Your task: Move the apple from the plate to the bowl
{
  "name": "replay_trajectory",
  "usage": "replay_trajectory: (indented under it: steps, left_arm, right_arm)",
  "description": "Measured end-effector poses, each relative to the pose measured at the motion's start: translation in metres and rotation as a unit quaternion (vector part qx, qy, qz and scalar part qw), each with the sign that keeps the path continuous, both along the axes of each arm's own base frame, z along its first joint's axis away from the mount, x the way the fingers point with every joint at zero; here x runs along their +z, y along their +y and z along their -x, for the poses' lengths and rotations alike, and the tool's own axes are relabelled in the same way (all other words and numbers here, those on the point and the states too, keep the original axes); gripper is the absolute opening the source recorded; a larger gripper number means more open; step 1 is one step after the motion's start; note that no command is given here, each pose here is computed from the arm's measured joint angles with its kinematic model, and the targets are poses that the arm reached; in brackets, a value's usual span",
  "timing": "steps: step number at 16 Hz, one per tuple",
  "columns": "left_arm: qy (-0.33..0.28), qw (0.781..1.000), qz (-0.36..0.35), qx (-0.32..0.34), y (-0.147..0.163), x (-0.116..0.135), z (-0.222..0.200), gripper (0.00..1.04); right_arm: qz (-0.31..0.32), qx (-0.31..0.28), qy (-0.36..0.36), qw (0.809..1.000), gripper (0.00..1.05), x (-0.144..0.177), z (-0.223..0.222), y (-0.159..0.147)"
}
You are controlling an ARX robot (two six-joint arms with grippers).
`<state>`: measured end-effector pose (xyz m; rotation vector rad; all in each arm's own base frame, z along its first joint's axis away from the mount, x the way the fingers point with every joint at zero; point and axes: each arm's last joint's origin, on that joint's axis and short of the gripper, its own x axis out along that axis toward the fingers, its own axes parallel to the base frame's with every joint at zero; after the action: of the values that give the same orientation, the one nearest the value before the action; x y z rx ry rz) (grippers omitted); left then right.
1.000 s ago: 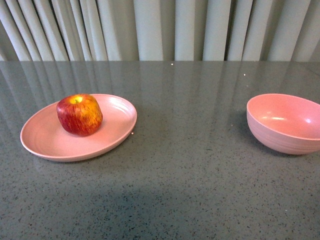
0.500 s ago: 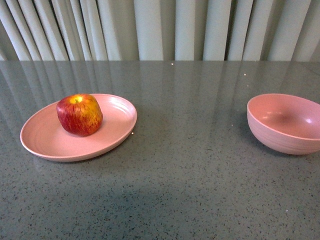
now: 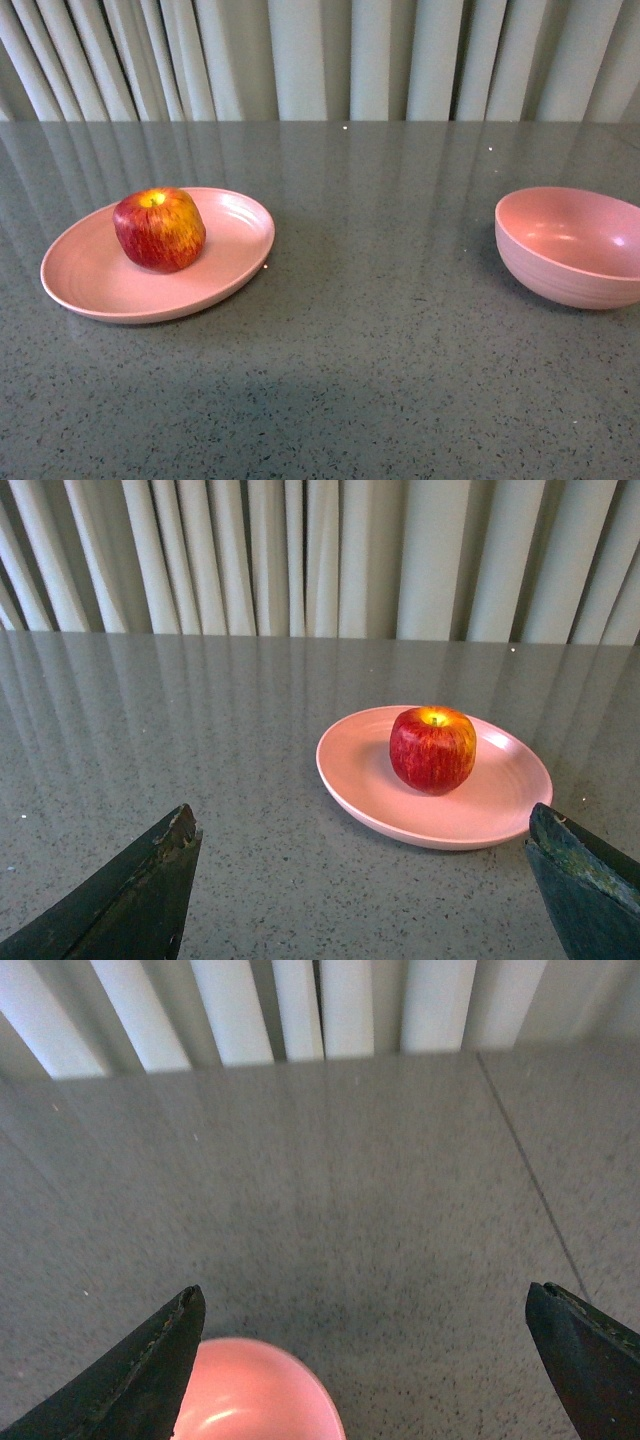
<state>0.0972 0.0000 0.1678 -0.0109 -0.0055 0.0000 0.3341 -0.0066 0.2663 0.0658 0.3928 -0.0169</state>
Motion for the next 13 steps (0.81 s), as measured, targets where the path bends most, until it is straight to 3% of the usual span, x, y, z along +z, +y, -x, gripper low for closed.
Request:
replay_trajectory:
  steps: [5,7,8,13]
  left_arm:
    - [0.000,1.000,0.000,0.000,0.000,0.000,0.000,0.98]
    - [0.000,1.000,0.000,0.000,0.000,0.000,0.000,0.98]
    - [0.000,1.000,0.000,0.000,0.000,0.000,0.000,0.98]
    - [0.000,1.000,0.000,0.000,0.000,0.000,0.000,0.98]
  right_arm:
    - [0.000,-0.002,0.083,0.997,0.98,-0.032,-0.028,-0.001]
    - [-0.003,-0.012,0.180,0.984,0.98,-0.085,-0.042,-0.002]
    - [-0.032,-0.015,0.207,0.978,0.98,-0.096,-0.042,-0.006]
    - [-0.067,-0.003,0.227,0.972,0.37,-0.099,-0.038,-0.010]
